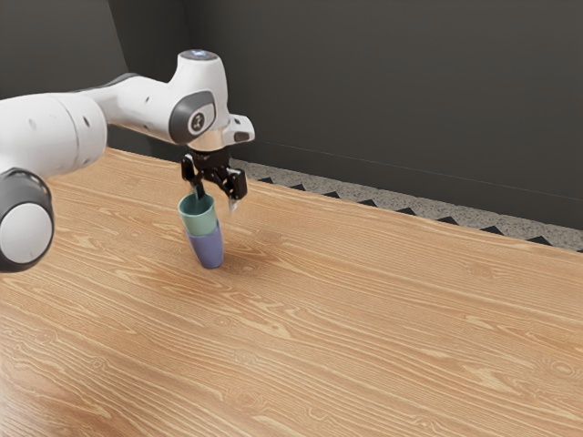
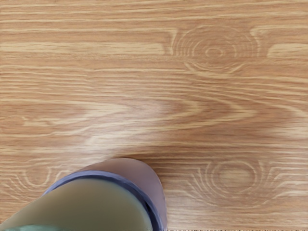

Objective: Place the right cup onto the left cup

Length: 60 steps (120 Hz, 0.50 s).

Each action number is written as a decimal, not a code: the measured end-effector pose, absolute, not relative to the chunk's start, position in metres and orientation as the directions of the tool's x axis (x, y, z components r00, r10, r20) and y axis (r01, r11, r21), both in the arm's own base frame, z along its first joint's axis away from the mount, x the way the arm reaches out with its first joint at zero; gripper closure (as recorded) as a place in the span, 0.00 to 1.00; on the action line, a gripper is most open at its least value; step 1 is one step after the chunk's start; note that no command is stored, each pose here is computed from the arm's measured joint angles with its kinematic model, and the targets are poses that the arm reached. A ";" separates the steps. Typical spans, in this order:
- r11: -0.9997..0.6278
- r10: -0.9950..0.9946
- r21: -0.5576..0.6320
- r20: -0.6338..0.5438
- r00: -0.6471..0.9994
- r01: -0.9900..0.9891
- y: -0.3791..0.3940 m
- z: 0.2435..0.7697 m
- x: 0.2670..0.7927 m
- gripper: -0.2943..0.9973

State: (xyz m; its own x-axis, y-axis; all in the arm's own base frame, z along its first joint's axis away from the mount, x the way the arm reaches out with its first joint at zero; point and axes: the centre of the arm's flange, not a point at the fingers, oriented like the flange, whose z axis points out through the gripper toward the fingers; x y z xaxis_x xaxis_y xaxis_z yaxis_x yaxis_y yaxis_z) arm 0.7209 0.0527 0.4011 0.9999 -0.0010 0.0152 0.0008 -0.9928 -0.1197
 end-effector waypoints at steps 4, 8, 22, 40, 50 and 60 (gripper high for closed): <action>-0.993 -0.004 -0.121 0.022 1.000 -0.001 0.051 0.408 0.719 0.26; -0.992 -0.006 -0.123 0.029 1.000 -0.002 0.049 0.415 0.718 0.25; -0.992 -0.016 -0.128 0.057 0.998 -0.009 0.041 0.444 0.710 0.24; -0.992 -0.012 -0.130 0.072 0.997 -0.003 0.027 0.496 0.660 0.23; -0.991 -0.007 -0.131 0.097 0.995 0.006 0.017 0.541 0.632 0.23; -0.990 0.002 -0.137 0.118 0.993 0.019 0.009 0.588 0.603 0.23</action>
State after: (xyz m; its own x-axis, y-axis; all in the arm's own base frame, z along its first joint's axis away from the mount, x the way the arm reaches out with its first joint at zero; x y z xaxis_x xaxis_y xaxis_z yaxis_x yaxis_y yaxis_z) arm 0.6026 0.0093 0.5882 0.9930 0.0024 0.1184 0.0187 -0.9904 -0.1368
